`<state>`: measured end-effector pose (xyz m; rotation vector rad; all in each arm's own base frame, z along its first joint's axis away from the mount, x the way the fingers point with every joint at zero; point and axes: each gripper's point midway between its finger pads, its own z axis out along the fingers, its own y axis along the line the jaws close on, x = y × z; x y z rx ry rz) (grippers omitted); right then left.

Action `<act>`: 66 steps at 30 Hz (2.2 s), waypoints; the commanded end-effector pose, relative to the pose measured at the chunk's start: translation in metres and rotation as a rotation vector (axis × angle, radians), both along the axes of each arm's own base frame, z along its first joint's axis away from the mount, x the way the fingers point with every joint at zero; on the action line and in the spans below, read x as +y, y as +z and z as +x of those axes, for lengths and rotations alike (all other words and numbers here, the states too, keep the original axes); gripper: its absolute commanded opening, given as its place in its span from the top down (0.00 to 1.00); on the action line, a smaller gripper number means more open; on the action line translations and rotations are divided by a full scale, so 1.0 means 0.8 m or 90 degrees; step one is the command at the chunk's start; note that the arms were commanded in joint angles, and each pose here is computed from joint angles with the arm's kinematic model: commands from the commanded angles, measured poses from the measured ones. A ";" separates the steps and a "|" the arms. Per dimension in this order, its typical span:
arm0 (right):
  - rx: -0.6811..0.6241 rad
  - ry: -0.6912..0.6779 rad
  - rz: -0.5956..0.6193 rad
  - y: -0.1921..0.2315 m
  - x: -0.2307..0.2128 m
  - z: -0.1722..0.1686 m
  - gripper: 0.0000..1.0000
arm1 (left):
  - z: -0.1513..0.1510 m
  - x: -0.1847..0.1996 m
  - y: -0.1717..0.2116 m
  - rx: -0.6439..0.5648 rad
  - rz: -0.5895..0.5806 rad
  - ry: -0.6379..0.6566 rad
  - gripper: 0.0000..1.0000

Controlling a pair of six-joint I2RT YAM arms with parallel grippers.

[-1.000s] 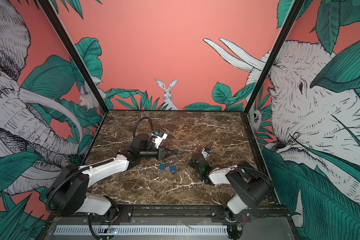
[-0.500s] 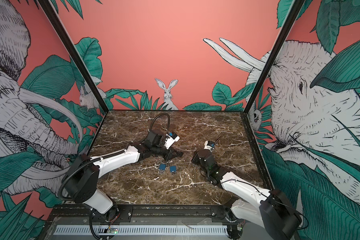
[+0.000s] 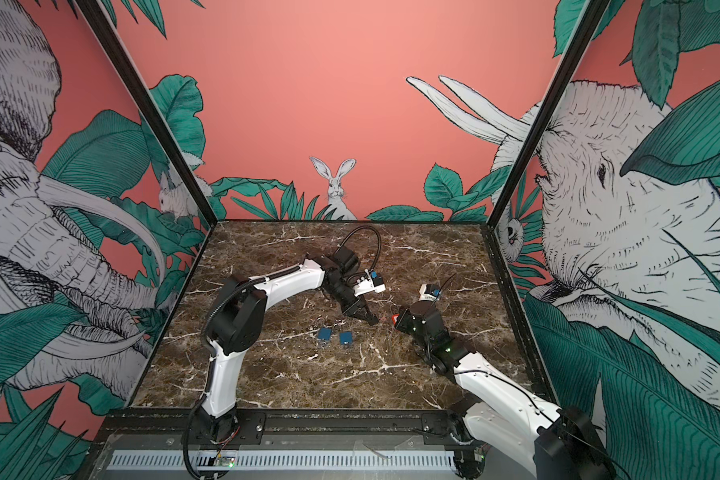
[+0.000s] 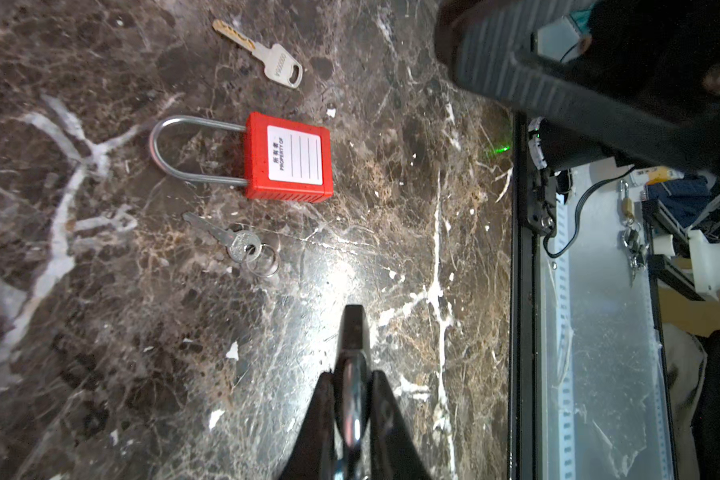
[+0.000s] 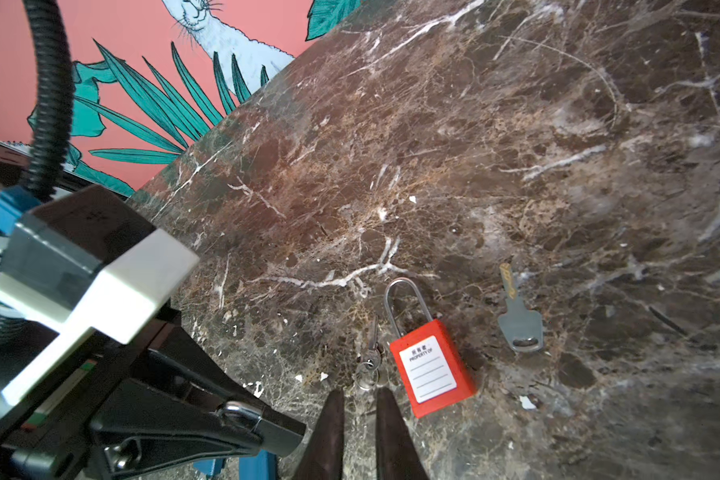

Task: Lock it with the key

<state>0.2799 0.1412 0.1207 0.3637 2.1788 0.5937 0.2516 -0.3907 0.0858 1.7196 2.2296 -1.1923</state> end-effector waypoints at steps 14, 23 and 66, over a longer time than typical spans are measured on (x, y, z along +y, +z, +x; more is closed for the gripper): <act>-0.001 0.003 0.021 -0.011 -0.001 0.003 0.84 | 0.007 -0.014 -0.038 0.005 0.080 -0.063 1.00; 0.002 0.004 0.026 -0.012 -0.002 0.004 0.82 | 0.034 -0.028 -0.044 -0.043 0.091 -0.047 0.68; 0.158 0.330 -0.189 -0.011 0.129 -0.077 0.65 | -0.008 0.185 0.077 -0.254 0.024 0.636 0.43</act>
